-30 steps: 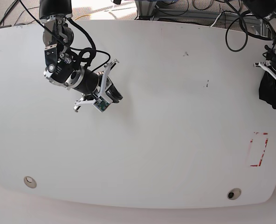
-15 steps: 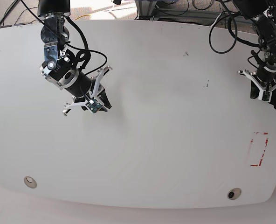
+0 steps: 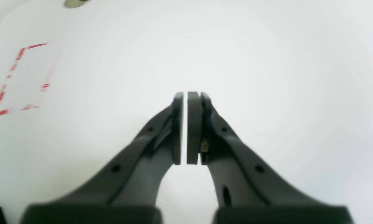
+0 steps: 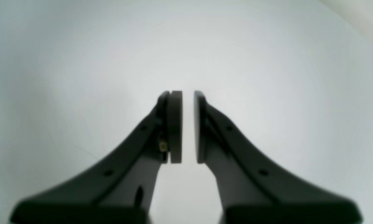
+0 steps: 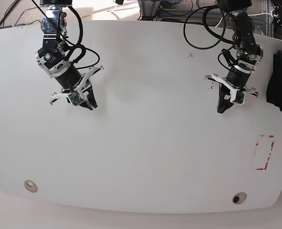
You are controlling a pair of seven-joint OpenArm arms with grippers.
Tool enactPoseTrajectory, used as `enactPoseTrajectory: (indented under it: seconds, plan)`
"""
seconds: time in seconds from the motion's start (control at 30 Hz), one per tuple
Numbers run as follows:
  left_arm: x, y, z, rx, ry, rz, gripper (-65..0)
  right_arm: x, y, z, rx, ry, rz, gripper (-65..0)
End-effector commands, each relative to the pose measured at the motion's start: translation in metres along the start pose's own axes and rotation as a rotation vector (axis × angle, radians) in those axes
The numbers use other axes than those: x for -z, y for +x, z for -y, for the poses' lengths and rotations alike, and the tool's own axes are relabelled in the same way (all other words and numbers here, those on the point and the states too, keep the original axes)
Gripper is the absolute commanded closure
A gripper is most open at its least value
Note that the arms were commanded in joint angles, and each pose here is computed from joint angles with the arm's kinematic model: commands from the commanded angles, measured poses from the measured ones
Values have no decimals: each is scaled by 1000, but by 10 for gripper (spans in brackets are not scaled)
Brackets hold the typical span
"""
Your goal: Layout the t-shirt on the table in an organized manner, then fold the t-shirt properly
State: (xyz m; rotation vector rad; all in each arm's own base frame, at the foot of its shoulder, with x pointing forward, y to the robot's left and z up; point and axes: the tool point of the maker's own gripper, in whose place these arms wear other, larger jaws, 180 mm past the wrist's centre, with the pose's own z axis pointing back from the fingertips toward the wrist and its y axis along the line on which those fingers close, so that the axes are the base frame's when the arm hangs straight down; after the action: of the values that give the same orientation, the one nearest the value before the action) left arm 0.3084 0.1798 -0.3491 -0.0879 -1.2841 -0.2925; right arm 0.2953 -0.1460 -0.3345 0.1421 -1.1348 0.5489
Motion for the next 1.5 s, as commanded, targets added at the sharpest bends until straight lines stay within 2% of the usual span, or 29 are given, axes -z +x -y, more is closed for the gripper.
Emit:
enactPoseTrajectory:
  seconds: [0.0,0.23,0.43,0.63,1.1,1.27,1.47]
  plan:
    - [-6,22,2,27,5,74,0,-10,2,8,29,-29,57,-57]
    - [-42,19,24,59,-23,52,0,-44,-32,10,73,-71,0,-57]
    - [-77,5,46,33,-36,-7,0,-82,-50,3,147,-84,-36,-57]
    - [-112,-15,62,19,-62,-93,0,-111,-67,-22,184,-47,-100,-57]
    - [-197,-68,107,-126,-58,-341,0,-186,-118,-75,338,19,-308,-55]
    - [-231,-78,120,-158,-60,-432,0,-210,-129,-92,366,44,-380,-8]
    - [-256,-86,128,-186,-61,-491,0,-237,-140,-110,387,74,-463,-5]
